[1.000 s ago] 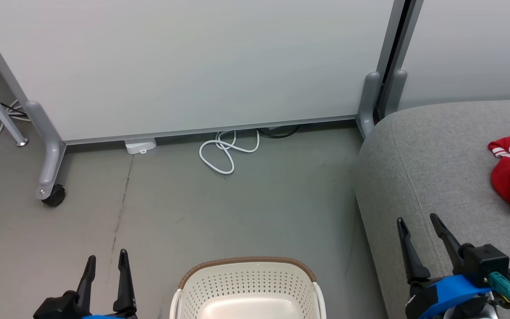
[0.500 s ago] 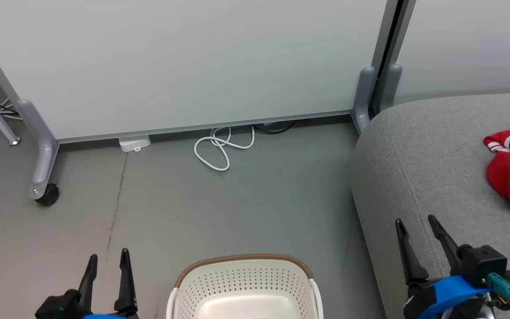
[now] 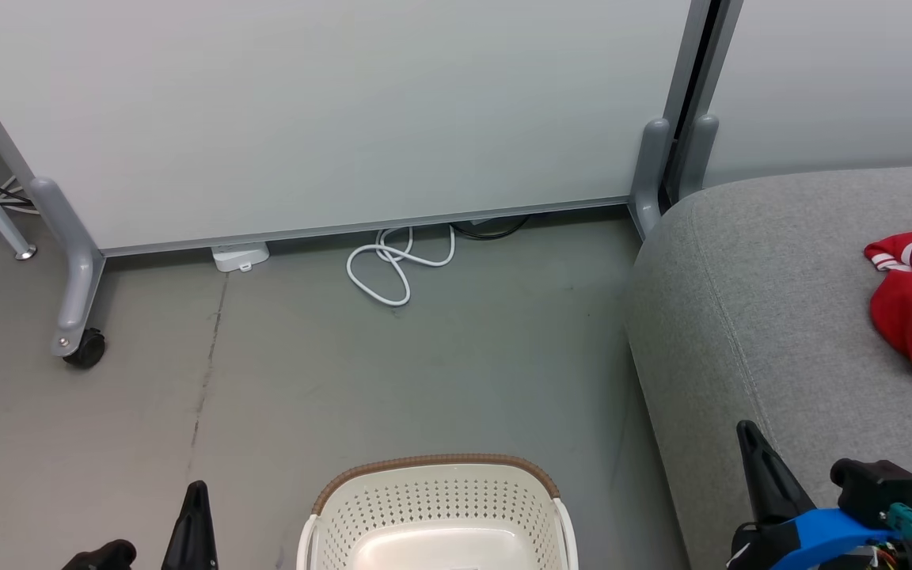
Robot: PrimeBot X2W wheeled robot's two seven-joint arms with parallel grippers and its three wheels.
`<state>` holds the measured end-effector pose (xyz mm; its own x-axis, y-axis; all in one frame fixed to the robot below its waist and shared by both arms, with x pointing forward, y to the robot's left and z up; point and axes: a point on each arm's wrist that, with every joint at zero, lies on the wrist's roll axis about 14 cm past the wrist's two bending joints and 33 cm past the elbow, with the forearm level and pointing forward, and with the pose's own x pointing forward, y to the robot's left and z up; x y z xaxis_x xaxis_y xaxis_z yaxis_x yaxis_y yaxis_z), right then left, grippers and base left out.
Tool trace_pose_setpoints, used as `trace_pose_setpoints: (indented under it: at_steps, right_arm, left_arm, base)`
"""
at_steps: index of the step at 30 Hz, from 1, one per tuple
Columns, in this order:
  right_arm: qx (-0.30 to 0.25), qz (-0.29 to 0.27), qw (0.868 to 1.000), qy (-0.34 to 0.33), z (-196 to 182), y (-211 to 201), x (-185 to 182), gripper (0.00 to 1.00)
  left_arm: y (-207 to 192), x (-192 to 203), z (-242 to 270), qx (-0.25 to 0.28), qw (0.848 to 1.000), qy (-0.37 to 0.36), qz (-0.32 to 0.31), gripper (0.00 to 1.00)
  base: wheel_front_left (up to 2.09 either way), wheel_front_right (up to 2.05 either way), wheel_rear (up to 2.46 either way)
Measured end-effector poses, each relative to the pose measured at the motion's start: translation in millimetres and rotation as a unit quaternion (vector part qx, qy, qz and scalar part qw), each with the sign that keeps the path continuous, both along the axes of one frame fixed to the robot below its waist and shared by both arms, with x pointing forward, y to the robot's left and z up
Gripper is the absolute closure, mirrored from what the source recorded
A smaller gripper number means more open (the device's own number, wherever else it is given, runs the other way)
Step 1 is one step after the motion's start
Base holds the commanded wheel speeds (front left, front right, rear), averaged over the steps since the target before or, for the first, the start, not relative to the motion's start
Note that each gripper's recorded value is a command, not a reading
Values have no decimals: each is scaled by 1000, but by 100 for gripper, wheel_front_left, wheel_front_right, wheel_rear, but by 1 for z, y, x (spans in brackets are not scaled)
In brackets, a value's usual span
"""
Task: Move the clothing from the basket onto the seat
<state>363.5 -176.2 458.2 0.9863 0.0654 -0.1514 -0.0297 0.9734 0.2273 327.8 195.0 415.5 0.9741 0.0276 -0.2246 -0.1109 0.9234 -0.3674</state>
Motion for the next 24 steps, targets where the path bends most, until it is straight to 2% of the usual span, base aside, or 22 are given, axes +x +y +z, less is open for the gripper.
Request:
trace_pose_setpoints:
  at_steps: [10, 24]
  right_arm:
    - [90, -24, 996, 4, 2, -4, 1, 100]
    - [201, -50, 978, 4, 6, -10, 4, 100]
  left_arm:
    - [3, 7, 6, -77, 997, -4, 28, 100]
    - [8, 18, 18, -171, 983, -17, 57, 100]
  base:
    - [0, 0, 0]
    - [0, 0, 0]
